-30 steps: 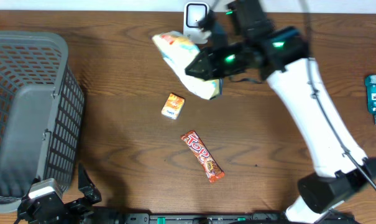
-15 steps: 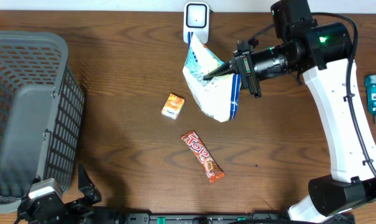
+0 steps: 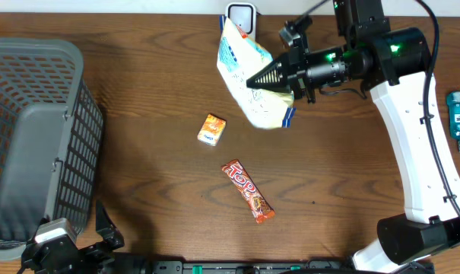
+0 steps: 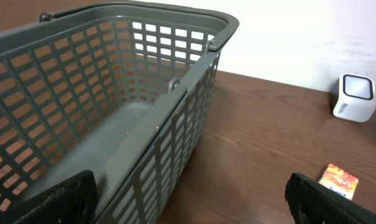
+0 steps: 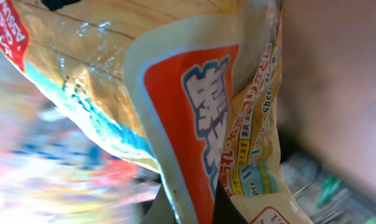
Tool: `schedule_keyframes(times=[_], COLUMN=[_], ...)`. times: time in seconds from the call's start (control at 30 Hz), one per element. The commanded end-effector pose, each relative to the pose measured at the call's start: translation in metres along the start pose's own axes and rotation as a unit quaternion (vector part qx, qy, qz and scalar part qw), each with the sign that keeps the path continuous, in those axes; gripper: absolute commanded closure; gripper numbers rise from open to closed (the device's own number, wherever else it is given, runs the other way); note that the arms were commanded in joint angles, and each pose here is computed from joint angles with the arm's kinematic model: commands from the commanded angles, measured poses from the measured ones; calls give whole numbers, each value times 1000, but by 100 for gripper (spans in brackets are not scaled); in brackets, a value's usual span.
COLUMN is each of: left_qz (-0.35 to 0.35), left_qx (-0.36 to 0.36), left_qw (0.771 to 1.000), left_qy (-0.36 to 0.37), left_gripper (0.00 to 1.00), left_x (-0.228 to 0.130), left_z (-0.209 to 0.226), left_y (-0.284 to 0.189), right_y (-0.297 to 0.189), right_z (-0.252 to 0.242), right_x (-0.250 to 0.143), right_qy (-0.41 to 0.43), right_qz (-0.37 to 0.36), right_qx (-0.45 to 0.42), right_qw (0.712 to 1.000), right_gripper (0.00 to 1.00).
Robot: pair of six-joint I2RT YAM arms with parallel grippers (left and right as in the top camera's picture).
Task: Scan the item barcode
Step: 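Hold and turn the snack bag against the white scanner face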
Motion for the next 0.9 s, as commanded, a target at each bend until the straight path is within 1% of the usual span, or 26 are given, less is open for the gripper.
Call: schedule_keyframes(times=[0.0, 0.07, 0.13, 0.17, 0.27, 0.37, 0.57, 0.7, 0.8, 0.87], left_qz=[73, 73, 73, 73, 73, 73, 73, 73, 73, 73], left_qx=[34, 34, 34, 34, 34, 34, 34, 34, 34, 34], left_qw=[997, 997, 997, 997, 997, 997, 997, 997, 997, 997], left_qy=[-4, -4, -4, -4, -4, -4, -4, -4, -4, -4], left_gripper=[2, 2, 2, 2, 2, 2, 2, 2, 2, 2], left_x=[-32, -32, -32, -32, -32, -32, -32, -32, -32, -32], left_z=[4, 4, 4, 4, 4, 4, 4, 4, 4, 4], left_y=[14, 14, 14, 14, 14, 14, 14, 14, 14, 14], right_y=[1, 3, 6, 9, 22, 39, 80, 100, 117, 123], right_z=[1, -7, -19, -27, -33, -38, -60, -76, -97, -107], right_x=[4, 10, 20, 27, 37, 50, 88, 124, 158, 174], right_qy=[-201, -232, -257, -274, -295, -316, -409, -461, -503, -517], right_qz=[-37, -58, -90, -114, -145, -166, -177, -204, -234, -259], right_qx=[-79, -149, -252, -334, -409, -430, -418, -404, -398, -391], right_qw=[976, 959, 929, 895, 851, 829, 792, 764, 730, 716], right_gripper=[99, 99, 99, 99, 99, 99, 99, 99, 99, 99])
Point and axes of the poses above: each gripper's point midway between its finger pads, its own y axis out along the fingers, its own z axis along the line the jaws close on, x = y × z, the point moved 8 cm from there along -y, back along the fingers, and after that the axes turned 4 degrees about -y, right-handed, at the moved point
